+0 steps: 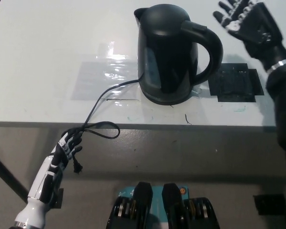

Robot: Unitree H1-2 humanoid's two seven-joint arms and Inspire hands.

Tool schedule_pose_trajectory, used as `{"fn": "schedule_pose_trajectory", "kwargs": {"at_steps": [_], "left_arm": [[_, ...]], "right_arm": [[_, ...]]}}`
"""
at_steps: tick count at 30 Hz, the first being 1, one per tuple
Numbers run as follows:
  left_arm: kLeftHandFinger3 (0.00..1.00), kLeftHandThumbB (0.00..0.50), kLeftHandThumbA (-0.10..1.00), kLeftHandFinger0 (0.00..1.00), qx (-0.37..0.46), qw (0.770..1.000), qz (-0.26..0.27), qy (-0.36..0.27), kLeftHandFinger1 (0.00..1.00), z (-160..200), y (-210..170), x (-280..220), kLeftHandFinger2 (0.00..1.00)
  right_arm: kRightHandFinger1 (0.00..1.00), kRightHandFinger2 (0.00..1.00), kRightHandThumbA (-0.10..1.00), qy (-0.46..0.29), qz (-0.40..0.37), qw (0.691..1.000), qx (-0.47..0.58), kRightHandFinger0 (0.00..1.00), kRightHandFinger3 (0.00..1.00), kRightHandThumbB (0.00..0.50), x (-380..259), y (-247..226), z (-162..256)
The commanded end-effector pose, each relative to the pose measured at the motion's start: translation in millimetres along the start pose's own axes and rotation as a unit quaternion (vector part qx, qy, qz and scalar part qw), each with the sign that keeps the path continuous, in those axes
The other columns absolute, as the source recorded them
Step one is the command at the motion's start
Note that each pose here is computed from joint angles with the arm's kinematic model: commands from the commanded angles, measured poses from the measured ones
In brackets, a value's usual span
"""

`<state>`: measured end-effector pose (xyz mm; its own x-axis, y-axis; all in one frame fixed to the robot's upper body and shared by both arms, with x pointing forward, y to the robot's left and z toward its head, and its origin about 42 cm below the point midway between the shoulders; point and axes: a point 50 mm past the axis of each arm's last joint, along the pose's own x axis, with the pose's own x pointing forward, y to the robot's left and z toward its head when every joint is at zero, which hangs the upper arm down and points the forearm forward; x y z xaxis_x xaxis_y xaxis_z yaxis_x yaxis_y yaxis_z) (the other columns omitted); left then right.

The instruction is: A kettle and its base are kept separately on the desk infront of the robot and the robot uses its right hand to lift the kettle by its handle and places it on its base to align it correctly.

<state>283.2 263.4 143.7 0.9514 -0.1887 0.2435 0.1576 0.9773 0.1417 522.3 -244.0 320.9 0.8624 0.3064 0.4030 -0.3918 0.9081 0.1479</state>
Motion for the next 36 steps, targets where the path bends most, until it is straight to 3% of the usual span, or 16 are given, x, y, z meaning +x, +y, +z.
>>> {"fn": "schedule_pose_trajectory", "kwargs": {"at_steps": [1, 4, 9, 11, 15, 20, 27, 36], "left_arm": [[1.00, 0.104, 1.00, 1.00, 0.006, 1.000, 0.004, -0.027, 1.00, 5.2, 7.4, -1.5, 1.00], [1.00, 0.108, 1.00, 1.00, 0.008, 1.000, 0.006, -0.024, 1.00, 5.1, 6.8, -2.8, 1.00], [1.00, 0.076, 1.00, 1.00, 0.013, 0.999, 0.005, -0.030, 1.00, 6.1, 8.5, 1.0, 1.00], [1.00, 0.080, 1.00, 1.00, 0.018, 0.999, 0.010, -0.028, 1.00, 7.4, 9.1, 0.8, 1.00], [1.00, 0.104, 1.00, 1.00, 0.017, 0.999, 0.009, -0.027, 1.00, 9.3, 9.1, 0.5, 1.00], [1.00, 0.097, 1.00, 1.00, 0.013, 0.999, 0.004, -0.029, 1.00, 8.1, 8.4, 0.5, 1.00], [1.00, 0.090, 1.00, 1.00, 0.015, 0.999, 0.004, -0.032, 1.00, 9.7, 9.2, 0.9, 1.00], [1.00, 0.093, 1.00, 1.00, 0.015, 0.999, 0.006, -0.031, 1.00, 9.9, 6.8, -0.1, 1.00]], "right_arm": [[1.00, 1.00, 1.00, -0.063, -0.013, 0.997, -0.033, 1.00, 1.00, 0.500, -7.2, -20.5, 33.4], [1.00, 1.00, 1.00, -0.112, -0.052, 0.990, -0.070, 1.00, 1.00, 0.500, -16.6, -32.4, 51.8], [1.00, 1.00, 1.00, -0.224, -0.080, 0.959, -0.155, 1.00, 1.00, 0.448, -53.4, -11.3, 109.2], [1.00, 1.00, 1.00, -0.262, -0.065, 0.943, -0.195, 1.00, 1.00, 0.496, -86.5, 8.4, 136.9], [1.00, 1.00, 1.00, -0.284, -0.034, 0.932, -0.224, 1.00, 1.00, 0.500, -131.2, 30.1, 143.5], [1.00, 1.00, 1.00, -0.255, -0.030, 0.933, -0.251, 1.00, 1.00, 0.500, -194.2, 44.3, 109.6], [1.00, 1.00, 1.00, -0.152, -0.058, 0.960, -0.229, 1.00, 1.00, 0.500, -249.0, 42.9, 41.5], [1.00, 1.00, 1.00, -0.060, -0.085, 0.977, -0.184, 1.00, 1.00, 0.384, -285.5, 37.6, -35.3]]}}
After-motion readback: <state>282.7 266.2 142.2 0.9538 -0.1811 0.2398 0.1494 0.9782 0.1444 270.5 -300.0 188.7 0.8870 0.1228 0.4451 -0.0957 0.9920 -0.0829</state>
